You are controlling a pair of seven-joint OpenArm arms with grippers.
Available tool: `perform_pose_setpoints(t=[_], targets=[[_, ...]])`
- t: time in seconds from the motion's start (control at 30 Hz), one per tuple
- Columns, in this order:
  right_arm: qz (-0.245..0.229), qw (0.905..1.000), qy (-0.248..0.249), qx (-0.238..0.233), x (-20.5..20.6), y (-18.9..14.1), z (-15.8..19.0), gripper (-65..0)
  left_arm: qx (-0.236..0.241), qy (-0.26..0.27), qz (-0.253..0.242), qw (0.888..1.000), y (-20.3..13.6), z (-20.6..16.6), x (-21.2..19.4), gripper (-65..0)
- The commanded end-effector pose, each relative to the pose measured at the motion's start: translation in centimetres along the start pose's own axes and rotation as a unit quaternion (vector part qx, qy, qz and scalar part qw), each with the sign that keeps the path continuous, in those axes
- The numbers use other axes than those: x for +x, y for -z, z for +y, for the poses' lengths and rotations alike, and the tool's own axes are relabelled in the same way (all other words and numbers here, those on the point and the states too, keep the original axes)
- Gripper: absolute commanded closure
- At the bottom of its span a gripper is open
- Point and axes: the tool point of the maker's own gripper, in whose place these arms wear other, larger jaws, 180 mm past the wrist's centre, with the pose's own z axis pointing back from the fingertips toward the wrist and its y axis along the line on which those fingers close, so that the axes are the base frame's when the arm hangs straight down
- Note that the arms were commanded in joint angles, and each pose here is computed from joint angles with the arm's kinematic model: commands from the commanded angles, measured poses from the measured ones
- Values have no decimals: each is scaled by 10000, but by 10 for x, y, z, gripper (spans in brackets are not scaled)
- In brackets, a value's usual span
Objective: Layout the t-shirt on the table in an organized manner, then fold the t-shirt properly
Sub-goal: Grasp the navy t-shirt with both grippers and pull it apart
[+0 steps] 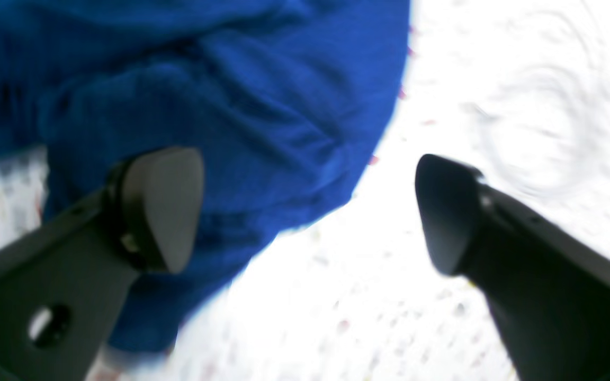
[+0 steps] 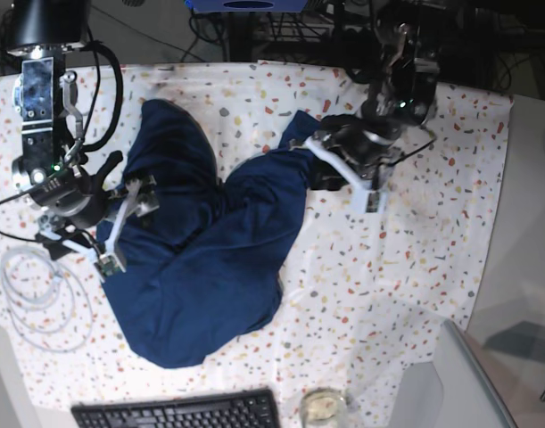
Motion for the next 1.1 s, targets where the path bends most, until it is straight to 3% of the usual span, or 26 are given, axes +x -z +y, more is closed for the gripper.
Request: perform_pose_setpoints(t=[0.0,0.03,0.17,0.4,0.63,0.83,0.93,1.07], targets=[[-271,9996,-29,-13,16,0,-5,-608,-46,99,56,9999,9,-3,-1,-58],[-296,9996,42,17,14,4,-6,-597,-42,202,238,9995,19,-4,-10,-10],[-381,9988,312,32,6,10,-8,-548,513,401,846,9943,41,14,-46,0],[289,9981,444,309,-58,16,19,-533,1306,792,1421,9780,17,68,-95,0],[1117,9910,560,478,-128,27,27,-530,2165,329,861,9719,-35,128,-67,0],[1327,9876,799,-266,-160,12,-26,-530,2406,444,552,9680,-53,151,-41,0],[1235,9895,656,-354,-156,2,-39,-530,2349,443,415,9701,-51,144,-32,0],[682,9956,396,-515,-115,-14,-49,-533,2270,356,18,9732,-53,128,-7,0]])
